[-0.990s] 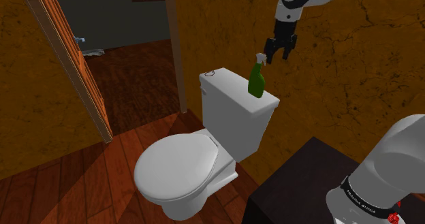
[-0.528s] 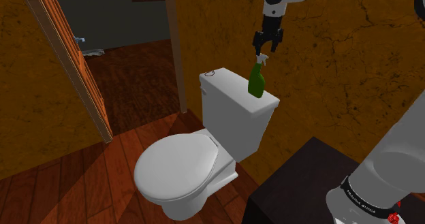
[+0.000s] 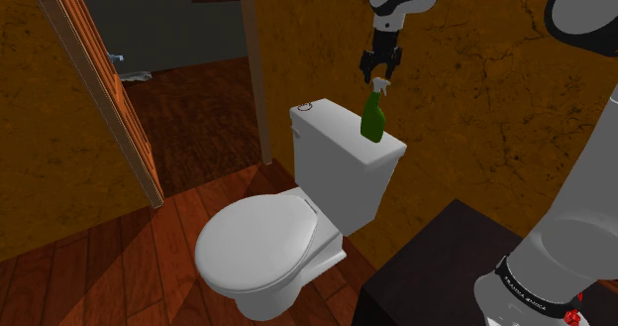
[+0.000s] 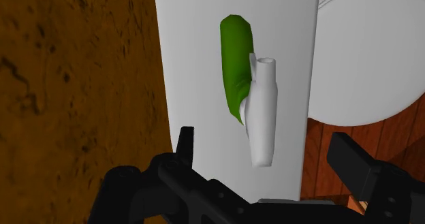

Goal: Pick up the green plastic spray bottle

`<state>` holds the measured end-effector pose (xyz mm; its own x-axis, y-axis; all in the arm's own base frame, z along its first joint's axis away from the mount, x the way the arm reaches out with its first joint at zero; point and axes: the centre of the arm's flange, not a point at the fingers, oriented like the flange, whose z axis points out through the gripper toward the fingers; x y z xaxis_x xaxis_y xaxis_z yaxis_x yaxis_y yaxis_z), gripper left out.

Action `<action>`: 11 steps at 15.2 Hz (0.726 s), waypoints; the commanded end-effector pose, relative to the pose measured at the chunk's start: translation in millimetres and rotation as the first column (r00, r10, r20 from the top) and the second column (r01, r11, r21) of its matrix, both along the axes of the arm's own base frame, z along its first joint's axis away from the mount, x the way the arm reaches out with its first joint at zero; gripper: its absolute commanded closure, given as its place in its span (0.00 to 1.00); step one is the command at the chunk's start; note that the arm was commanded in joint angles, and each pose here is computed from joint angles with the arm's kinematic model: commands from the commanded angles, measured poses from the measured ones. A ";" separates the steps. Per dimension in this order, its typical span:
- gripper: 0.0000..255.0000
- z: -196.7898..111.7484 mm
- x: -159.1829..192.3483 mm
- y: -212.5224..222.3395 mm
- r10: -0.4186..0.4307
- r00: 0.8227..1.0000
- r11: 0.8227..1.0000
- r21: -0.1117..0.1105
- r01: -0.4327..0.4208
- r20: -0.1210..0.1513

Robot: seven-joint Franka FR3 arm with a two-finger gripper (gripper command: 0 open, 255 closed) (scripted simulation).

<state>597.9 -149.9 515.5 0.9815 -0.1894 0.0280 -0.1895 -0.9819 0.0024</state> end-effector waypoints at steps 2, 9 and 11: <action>0.00 -14.8 0.4 -0.5 0.000 1.000 1.000 0.000 0.000 0.000; 1.00 -18.8 0.9 -1.0 0.000 1.000 1.000 0.000 0.000 0.000; 1.00 -18.8 0.9 -1.1 0.000 1.000 1.000 0.000 0.000 0.000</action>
<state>598.9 -150.8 497.4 0.9815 -0.1891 0.0298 -0.1892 -0.9819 0.0023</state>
